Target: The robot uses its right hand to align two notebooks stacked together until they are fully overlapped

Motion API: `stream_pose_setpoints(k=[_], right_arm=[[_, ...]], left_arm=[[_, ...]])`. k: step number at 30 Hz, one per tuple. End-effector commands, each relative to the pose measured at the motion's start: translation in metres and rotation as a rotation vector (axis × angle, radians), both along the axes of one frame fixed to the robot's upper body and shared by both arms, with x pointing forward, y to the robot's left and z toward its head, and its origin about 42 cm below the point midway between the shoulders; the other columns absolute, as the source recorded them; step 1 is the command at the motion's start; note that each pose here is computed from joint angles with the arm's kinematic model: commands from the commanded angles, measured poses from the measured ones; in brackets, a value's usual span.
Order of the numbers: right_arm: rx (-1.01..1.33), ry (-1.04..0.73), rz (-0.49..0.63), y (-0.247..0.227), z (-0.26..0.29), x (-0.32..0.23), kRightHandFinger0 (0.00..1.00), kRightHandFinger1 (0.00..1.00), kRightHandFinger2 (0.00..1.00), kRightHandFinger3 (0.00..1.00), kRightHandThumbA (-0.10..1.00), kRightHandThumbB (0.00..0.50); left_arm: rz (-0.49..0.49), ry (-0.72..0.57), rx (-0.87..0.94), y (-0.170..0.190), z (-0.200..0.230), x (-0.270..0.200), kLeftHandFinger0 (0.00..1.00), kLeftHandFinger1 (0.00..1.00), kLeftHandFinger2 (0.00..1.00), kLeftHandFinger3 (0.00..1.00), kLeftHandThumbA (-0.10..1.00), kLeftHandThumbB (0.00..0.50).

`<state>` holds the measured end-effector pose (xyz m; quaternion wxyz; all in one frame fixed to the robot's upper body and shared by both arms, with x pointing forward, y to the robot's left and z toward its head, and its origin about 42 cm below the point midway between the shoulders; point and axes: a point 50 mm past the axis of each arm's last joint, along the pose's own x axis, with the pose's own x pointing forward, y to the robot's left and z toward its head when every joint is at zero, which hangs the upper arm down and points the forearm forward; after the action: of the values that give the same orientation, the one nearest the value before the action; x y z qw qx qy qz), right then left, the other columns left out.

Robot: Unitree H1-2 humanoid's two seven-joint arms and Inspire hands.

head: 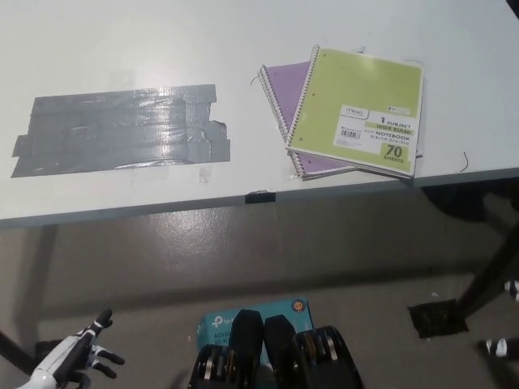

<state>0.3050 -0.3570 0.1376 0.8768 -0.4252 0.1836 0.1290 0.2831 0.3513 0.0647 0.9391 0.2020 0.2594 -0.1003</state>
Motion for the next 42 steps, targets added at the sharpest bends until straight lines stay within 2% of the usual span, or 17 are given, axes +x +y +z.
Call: stream_pose_setpoints(k=[1, 3, 4, 6, 7, 9, 11, 12, 14, 16, 21, 24, 29, 30, 33, 39, 42], right_arm=[[-0.058, -0.292, 0.105, 0.023, 0.102, 0.022, 1.00, 1.00, 1.00, 1.00, 0.94, 0.162], [-0.041, -0.358, 0.166, 0.037, 0.127, 0.026, 1.00, 1.00, 1.00, 1.00, 0.86, 0.147], [0.067, -0.402, 0.211, 0.051, 0.147, 0.033, 1.00, 1.00, 1.00, 1.00, 0.73, 0.094], [0.188, -0.487, 0.301, 0.077, 0.180, 0.043, 1.00, 1.00, 1.00, 1.00, 0.39, 0.109], [0.192, -0.515, 0.328, 0.085, 0.190, 0.044, 1.00, 1.00, 1.00, 1.00, 0.37, 0.121], [0.169, -0.560, 0.369, 0.098, 0.206, 0.047, 1.00, 1.00, 1.00, 1.00, 0.41, 0.138], [0.173, -0.628, 0.415, 0.117, 0.230, 0.053, 0.90, 0.92, 0.99, 1.00, 0.36, 0.143], [0.169, -0.666, 0.434, 0.126, 0.243, 0.056, 0.93, 0.87, 0.92, 1.00, 0.37, 0.142], [0.157, -0.703, 0.445, 0.133, 0.257, 0.059, 0.81, 0.83, 0.92, 1.00, 0.35, 0.136], [0.110, -0.804, 0.411, 0.148, 0.285, 0.073, 0.95, 1.00, 1.00, 1.00, 0.39, 0.182], [0.012, -0.948, 0.350, 0.171, 0.327, 0.091, 1.00, 1.00, 1.00, 1.00, 0.44, 0.170], [-0.051, -0.944, 0.292, 0.182, 0.342, 0.119, 1.00, 1.00, 1.00, 1.00, 0.39, 0.149], [-0.120, -0.934, 0.169, 0.190, 0.334, 0.164, 1.00, 1.00, 1.00, 1.00, 0.53, 0.164], [-0.123, -0.906, 0.082, 0.193, 0.321, 0.185, 1.00, 1.00, 1.00, 1.00, 0.58, 0.198], [-0.134, -0.893, 0.017, 0.194, 0.312, 0.201, 1.00, 1.00, 1.00, 1.00, 0.59, 0.199], [-0.160, -0.854, -0.031, 0.220, 0.296, 0.219, 1.00, 1.00, 1.00, 1.00, 0.74, 0.240], [-0.171, -0.791, -0.042, 0.237, 0.281, 0.232, 1.00, 1.00, 1.00, 1.00, 0.77, 0.217]], left_arm=[[-0.024, -0.023, 0.016, -0.001, 0.012, 0.005, 0.42, 0.47, 0.51, 0.95, 1.00, 0.500], [-0.023, -0.022, 0.012, -0.002, 0.012, 0.003, 0.40, 0.46, 0.50, 0.94, 1.00, 0.500], [-0.025, -0.026, 0.013, -0.002, 0.012, 0.003, 0.40, 0.46, 0.50, 0.94, 1.00, 0.500], [-0.035, -0.026, 0.018, -0.003, 0.010, 0.003, 0.40, 0.48, 0.53, 0.94, 1.00, 0.496], [-0.033, -0.023, 0.017, -0.004, 0.010, 0.002, 0.41, 0.48, 0.52, 0.94, 1.00, 0.499], [-0.029, -0.025, 0.016, -0.006, 0.011, 0.002, 0.42, 0.47, 0.51, 0.94, 1.00, 0.500], [-0.023, -0.031, 0.012, -0.004, 0.016, 0.007, 0.43, 0.48, 0.51, 0.94, 1.00, 0.500], [-0.033, -0.035, 0.018, -0.004, 0.017, 0.008, 0.42, 0.48, 0.53, 0.94, 1.00, 0.500], [-0.037, -0.040, 0.025, -0.004, 0.019, 0.011, 0.41, 0.48, 0.53, 0.94, 1.00, 0.500], [-0.034, -0.038, 0.032, -0.004, 0.021, 0.012, 0.41, 0.50, 0.56, 0.96, 1.00, 0.499], [-0.025, -0.045, 0.033, -0.004, 0.020, 0.011, 0.35, 0.47, 0.54, 0.94, 1.00, 0.500], [-0.030, -0.042, 0.039, -0.004, 0.021, 0.011, 0.38, 0.48, 0.54, 0.94, 1.00, 0.486], [-0.045, -0.038, 0.056, -0.005, 0.021, 0.011, 0.41, 0.50, 0.55, 0.96, 1.00, 0.475], [-0.050, -0.023, 0.059, -0.009, 0.016, 0.005, 0.38, 0.47, 0.54, 0.96, 1.00, 0.475], [-0.055, -0.018, 0.061, -0.011, 0.018, 0.008, 0.37, 0.47, 0.54, 0.95, 1.00, 0.475], [-0.079, -0.022, 0.072, -0.011, 0.018, 0.010, 0.36, 0.45, 0.54, 0.94, 1.00, 0.500], [-0.091, -0.003, 0.082, -0.011, 0.017, 0.011, 0.40, 0.48, 0.53, 0.95, 1.00, 0.488]])
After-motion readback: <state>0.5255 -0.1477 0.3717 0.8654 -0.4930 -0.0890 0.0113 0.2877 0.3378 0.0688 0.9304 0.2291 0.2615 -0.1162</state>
